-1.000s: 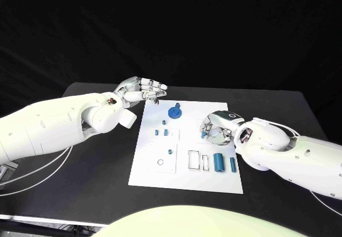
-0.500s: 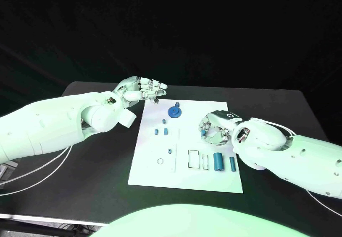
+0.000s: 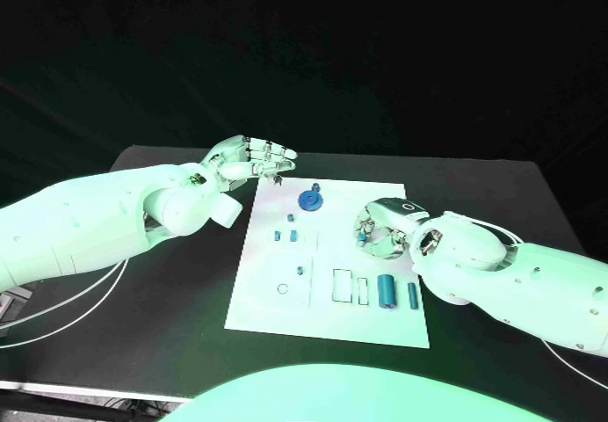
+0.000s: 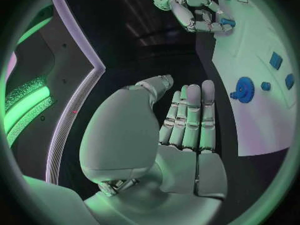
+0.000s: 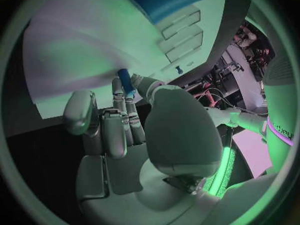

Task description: Assemble the parts on the task board

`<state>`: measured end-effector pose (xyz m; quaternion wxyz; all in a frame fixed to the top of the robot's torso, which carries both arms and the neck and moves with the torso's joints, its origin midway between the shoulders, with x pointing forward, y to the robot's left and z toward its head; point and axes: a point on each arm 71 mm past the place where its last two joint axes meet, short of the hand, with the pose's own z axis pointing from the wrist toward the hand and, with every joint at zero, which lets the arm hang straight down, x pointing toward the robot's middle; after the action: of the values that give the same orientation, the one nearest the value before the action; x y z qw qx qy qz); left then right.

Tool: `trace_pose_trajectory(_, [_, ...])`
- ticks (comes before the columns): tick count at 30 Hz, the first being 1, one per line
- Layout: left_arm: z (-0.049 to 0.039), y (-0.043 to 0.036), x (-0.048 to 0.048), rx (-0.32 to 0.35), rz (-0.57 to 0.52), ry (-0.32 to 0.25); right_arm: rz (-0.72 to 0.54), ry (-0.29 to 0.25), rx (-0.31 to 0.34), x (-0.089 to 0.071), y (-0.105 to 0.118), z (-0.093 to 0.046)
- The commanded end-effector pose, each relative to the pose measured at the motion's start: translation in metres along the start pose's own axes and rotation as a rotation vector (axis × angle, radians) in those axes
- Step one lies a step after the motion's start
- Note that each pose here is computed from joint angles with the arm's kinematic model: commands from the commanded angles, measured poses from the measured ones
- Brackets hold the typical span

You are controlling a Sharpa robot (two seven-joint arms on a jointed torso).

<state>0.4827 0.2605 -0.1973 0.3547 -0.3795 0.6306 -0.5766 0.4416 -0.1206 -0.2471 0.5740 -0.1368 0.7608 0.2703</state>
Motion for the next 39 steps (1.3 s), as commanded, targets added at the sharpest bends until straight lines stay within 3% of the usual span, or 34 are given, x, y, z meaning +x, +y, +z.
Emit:
trace_pose_trajectory(1, [0.0005,-0.0012,0.0019,0.006,-0.007,0.017,-0.003,-0.042,-0.009,-0.002,0.003,0.0])
trace_pose_trajectory(13, [0.001,-0.0009,0.0015,0.005,-0.007,0.016,0.016,-0.111,-0.001,-0.007,0.001,-0.006])
trace_pose_trajectory(20, [0.0015,-0.0007,0.001,0.005,-0.006,0.014,0.059,-0.158,-0.035,-0.024,0.006,-0.015])
trace_pose_trajectory(27, [0.0029,-0.0005,0.002,0.007,-0.007,0.014,0.134,-0.175,-0.145,-0.033,0.04,-0.023])
trace_pose_trajectory(39, [0.0066,-0.0003,0.0049,0.013,-0.011,0.014,0.178,-0.124,-0.336,0.0,0.109,-0.016])
